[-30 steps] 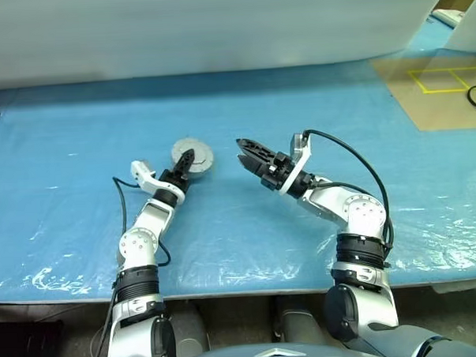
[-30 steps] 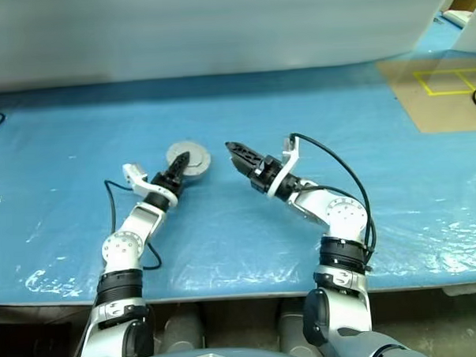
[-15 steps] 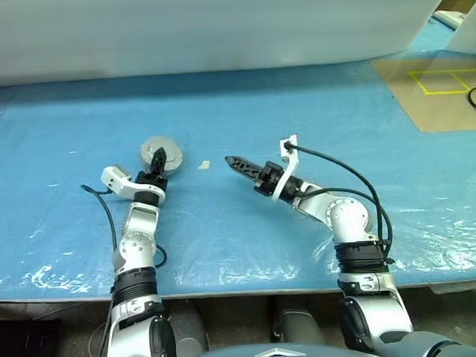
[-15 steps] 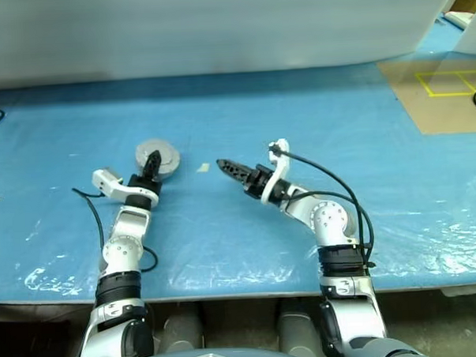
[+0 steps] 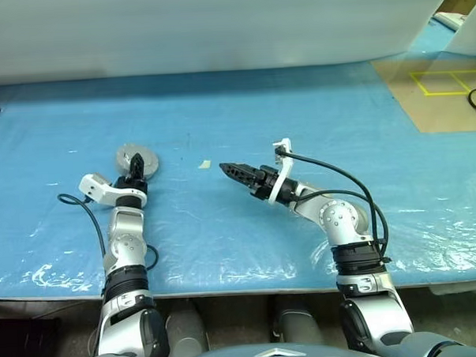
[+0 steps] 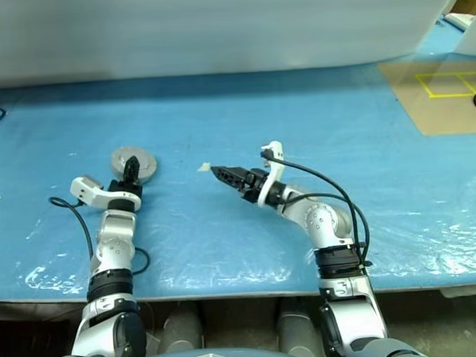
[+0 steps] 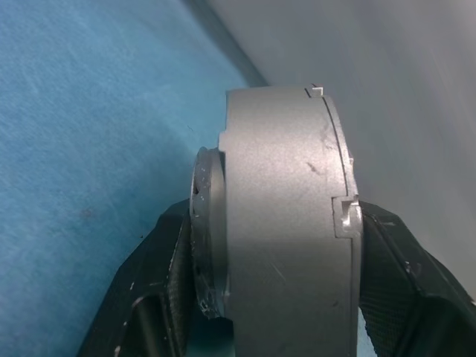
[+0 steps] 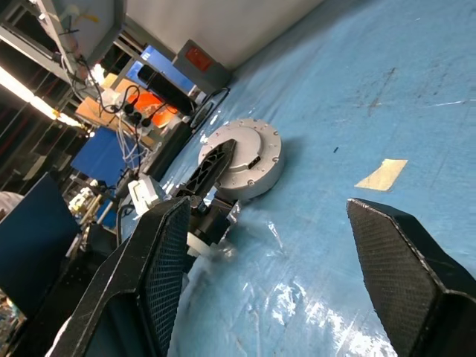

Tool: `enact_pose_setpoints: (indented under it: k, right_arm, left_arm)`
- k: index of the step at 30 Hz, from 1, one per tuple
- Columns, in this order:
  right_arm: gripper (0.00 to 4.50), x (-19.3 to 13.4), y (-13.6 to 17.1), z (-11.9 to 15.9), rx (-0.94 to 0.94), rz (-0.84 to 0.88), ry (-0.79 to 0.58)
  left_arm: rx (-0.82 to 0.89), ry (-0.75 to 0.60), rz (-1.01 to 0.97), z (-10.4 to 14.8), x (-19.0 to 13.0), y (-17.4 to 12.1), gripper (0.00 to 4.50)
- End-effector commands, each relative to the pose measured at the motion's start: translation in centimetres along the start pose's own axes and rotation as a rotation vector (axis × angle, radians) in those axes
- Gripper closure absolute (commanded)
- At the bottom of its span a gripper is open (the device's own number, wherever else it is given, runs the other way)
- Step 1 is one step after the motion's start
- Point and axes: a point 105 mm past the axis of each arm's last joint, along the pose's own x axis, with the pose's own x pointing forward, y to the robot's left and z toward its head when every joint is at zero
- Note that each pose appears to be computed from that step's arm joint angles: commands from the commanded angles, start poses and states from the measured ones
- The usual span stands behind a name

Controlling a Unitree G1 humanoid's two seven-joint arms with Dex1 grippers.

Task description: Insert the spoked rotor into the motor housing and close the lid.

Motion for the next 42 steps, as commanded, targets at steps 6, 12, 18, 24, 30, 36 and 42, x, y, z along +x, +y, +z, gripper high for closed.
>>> enact_pose_setpoints:
  k: [6, 12, 18, 24, 30, 36, 42]
  right_arm:
    - [0.98, -0.4, 0.3, 0.7, -0.122, -0.010, -0.015]
    - [0.98, -0.4, 0.4, 0.5, -0.143, -0.003, -0.009]
    - [0.98, 0.0, 0.3, 0.5, -0.142, -0.005, -0.017]
    - [0.98, 0.5, 0.6, 0.5, -0.146, 0.009, -0.015]
    - [0.98, 0.5, 0.4, 0.5, -0.152, 0.007, -0.014]
    - [0.94, 0.5, 0.4, 0.4, -0.159, 0.006, -0.009]
    - [0.94, 0.5, 0.3, 0.2, -0.167, 0.002, -0.001]
  left_arm:
    - [-0.010, -0.075, -0.101, 2.2, 1.0, -1.8, 1.88]
    - [-0.022, -0.017, -0.114, 1.6, 1.3, -1.5, 1.88]
    - [-0.004, -0.009, -0.071, 1.7, 1.6, -0.6, 1.88]
    - [0.014, -0.019, -0.053, 1.8, 1.3, -0.3, 1.88]
    - [0.020, -0.005, -0.032, 1.3, 1.1, 0.1, 1.88]
    - [0.044, -0.030, -0.001, 1.7, 1.1, 0.3, 0.44]
    - [0.077, -0.107, 0.067, 3.0, 1.2, 0.9, 0.05]
